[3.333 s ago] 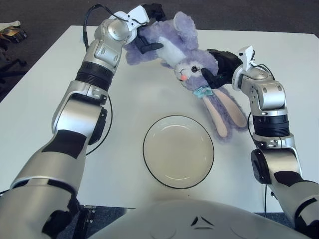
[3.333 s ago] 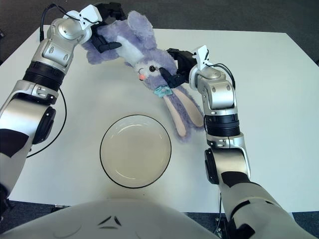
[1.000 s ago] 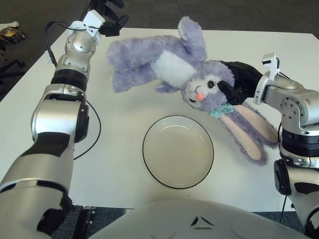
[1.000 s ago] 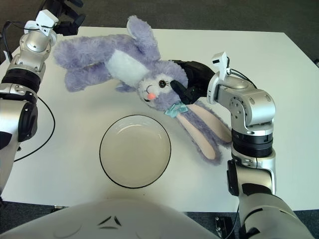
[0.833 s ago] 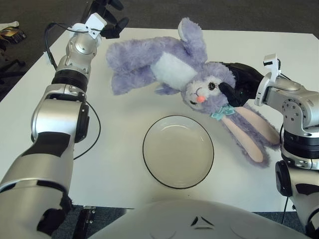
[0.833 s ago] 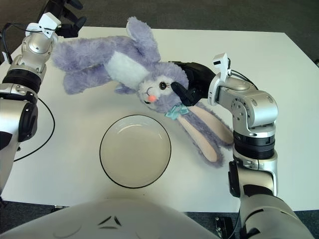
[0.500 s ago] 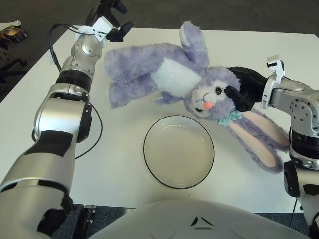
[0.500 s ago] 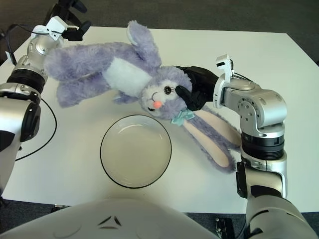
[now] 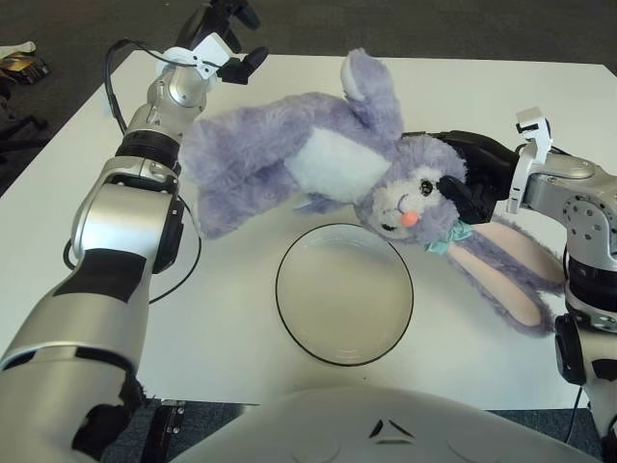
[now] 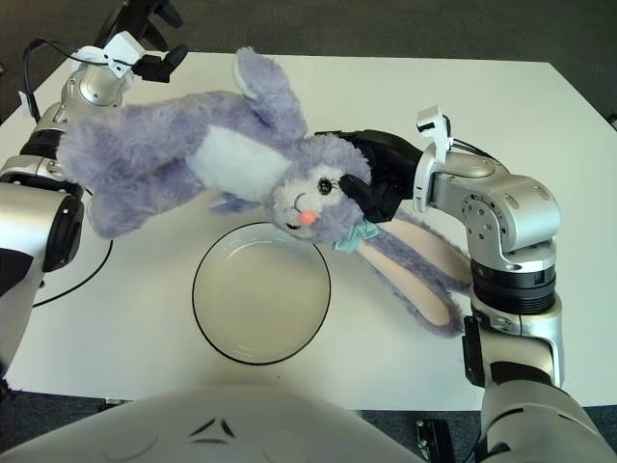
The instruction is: Put the doll into the plate.
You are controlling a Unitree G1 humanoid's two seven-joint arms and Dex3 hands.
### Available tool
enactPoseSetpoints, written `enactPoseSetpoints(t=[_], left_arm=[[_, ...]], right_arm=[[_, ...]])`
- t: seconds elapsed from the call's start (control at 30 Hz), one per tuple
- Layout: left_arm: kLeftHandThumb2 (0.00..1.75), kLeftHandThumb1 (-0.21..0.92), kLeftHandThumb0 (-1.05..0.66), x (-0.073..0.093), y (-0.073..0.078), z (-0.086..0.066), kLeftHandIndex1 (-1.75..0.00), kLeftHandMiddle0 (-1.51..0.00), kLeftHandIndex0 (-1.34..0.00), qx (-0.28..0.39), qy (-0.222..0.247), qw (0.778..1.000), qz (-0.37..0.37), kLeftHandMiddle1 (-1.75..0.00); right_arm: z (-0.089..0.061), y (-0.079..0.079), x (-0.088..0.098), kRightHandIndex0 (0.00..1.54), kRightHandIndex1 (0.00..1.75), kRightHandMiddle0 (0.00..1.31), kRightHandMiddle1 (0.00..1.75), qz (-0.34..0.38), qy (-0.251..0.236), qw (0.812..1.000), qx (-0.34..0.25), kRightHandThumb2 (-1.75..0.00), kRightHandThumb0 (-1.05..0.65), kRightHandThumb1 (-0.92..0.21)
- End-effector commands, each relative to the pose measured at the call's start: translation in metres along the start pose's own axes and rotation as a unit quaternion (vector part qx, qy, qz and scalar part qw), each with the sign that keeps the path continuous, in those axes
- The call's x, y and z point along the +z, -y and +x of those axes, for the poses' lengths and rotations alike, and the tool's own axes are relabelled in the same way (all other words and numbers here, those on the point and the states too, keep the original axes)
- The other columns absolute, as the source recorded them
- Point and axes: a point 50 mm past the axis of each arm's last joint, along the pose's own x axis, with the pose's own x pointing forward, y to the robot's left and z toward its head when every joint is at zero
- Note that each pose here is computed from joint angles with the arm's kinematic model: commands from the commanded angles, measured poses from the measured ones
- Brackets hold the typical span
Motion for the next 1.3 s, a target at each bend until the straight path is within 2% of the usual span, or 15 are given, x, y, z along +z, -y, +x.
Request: enactPoseSetpoints(t=[0.0, 0.33, 0.7, 0.97, 1.27], left_arm=[[0.99, 0.56, 0.00, 0.007, -0.001, 0.004, -1.69, -0.37, -0.35, 0.000, 0.015, 1.000, 0.006, -1.68], [1.03, 0.54, -0.01, 0.012, 0.003, 0.005, -1.71, -0.38, -0.36, 0.007, 0.034, 0.999, 0.015, -1.70], [1.02, 0.55, -0.01, 0.016, 0.006, 0.005, -1.71, -0.37, -0.35, 0.008, 0.044, 0.999, 0.019, -1.70], [1.02, 0.55, -0.01, 0.018, 0.007, 0.006, -1.71, -0.36, -0.34, 0.012, 0.045, 0.999, 0.018, -1.70], [1.02, 0.54, -0.01, 0.018, 0.008, 0.006, -1.71, -0.37, -0.35, 0.011, 0.045, 0.999, 0.015, -1.70]], right_arm=[[-0.003, -0.004, 0.001, 0.91, 1.75, 0.69, 1.71, -0.025, 0.004, 1.000, 0.007, -1.75, 0.00, 0.07], [-0.007, -0.008, -0.007, 0.91, 1.71, 0.67, 1.75, -0.049, -0.016, 0.999, 0.011, -1.75, 0.00, 0.07], [-0.008, -0.013, -0.015, 0.91, 1.72, 0.68, 1.73, -0.049, -0.016, 0.997, 0.056, -1.75, 0.00, 0.07], [-0.010, -0.014, -0.017, 0.92, 1.75, 0.82, 1.53, -0.080, -0.021, 0.996, 0.037, -1.73, 0.00, 0.12], [-0.010, -0.015, -0.019, 0.85, 1.75, 0.87, 1.39, -0.098, -0.024, 0.995, 0.025, -1.62, -0.01, 0.06]])
